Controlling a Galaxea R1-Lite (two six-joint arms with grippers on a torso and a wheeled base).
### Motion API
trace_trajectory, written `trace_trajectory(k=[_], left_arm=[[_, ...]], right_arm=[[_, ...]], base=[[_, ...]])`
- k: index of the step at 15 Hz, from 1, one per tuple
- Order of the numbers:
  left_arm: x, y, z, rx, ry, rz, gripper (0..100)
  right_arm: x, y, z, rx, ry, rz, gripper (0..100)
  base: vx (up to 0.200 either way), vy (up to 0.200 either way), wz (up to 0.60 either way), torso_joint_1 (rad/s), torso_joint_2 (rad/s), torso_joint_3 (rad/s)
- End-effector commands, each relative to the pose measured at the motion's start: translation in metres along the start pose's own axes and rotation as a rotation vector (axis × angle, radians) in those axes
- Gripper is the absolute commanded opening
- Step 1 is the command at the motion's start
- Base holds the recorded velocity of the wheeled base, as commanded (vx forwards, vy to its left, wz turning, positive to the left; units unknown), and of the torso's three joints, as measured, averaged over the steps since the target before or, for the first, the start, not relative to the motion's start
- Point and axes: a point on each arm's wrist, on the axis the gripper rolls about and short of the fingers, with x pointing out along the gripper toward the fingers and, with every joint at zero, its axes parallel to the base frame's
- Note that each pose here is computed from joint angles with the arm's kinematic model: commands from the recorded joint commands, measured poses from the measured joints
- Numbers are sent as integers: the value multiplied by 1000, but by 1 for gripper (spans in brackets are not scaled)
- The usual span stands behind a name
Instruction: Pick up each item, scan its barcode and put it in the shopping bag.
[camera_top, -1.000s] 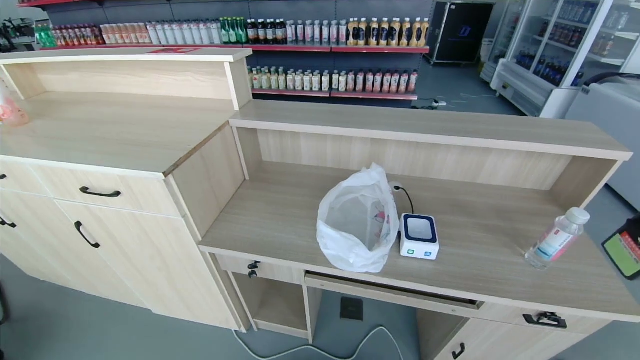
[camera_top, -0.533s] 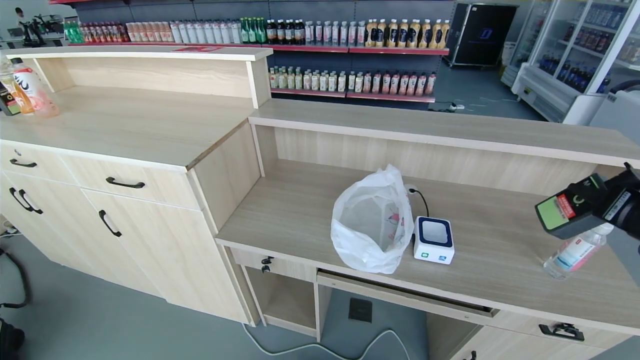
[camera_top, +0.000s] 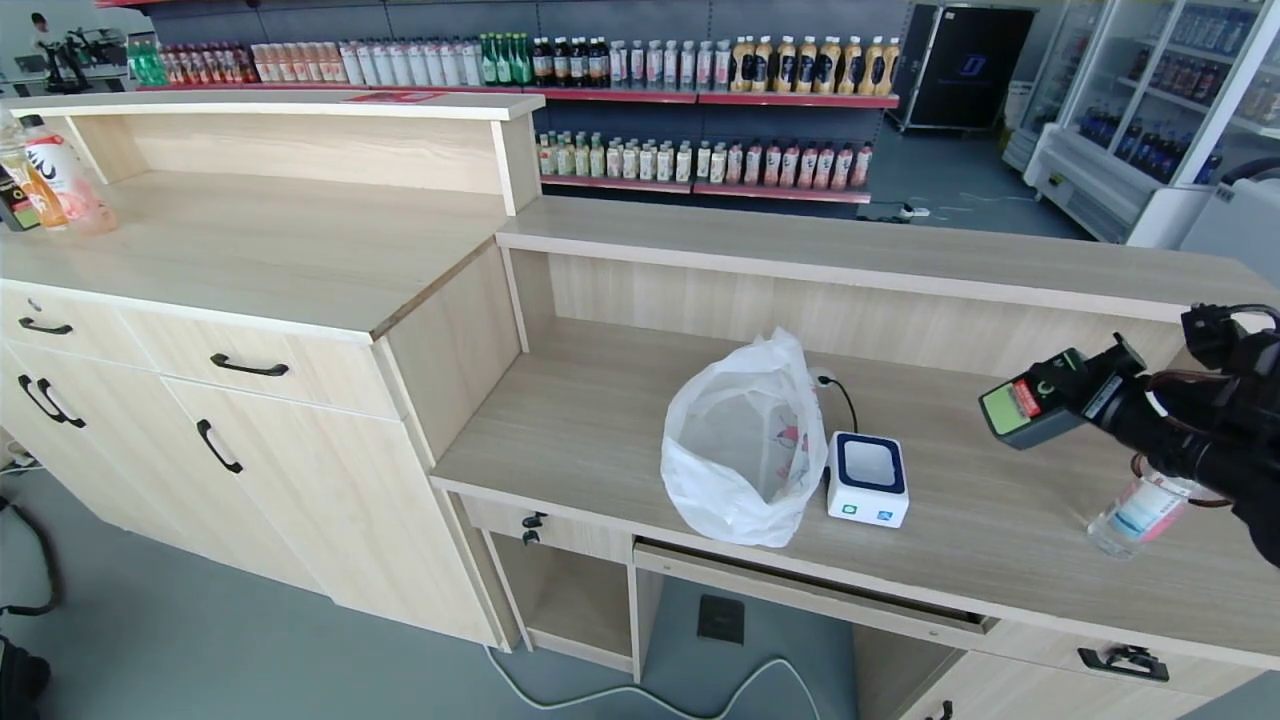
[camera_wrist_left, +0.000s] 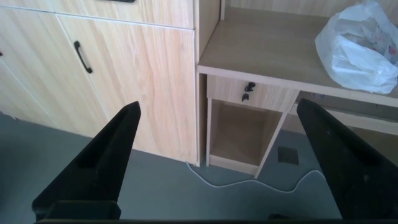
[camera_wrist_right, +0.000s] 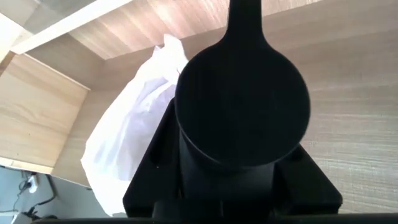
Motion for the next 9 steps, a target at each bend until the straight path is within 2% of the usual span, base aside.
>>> trace_trajectory(k=[1, 9], left_arm=[[0, 0, 0, 0, 0, 1, 100], [0, 0, 0, 0, 0, -1, 100]], right_arm=[[16, -16, -26, 32, 88, 5, 0], [21, -20, -35, 44, 124, 53, 0]], base=[[0, 0, 0, 0, 0, 0], [0, 0, 0, 0, 0, 0]])
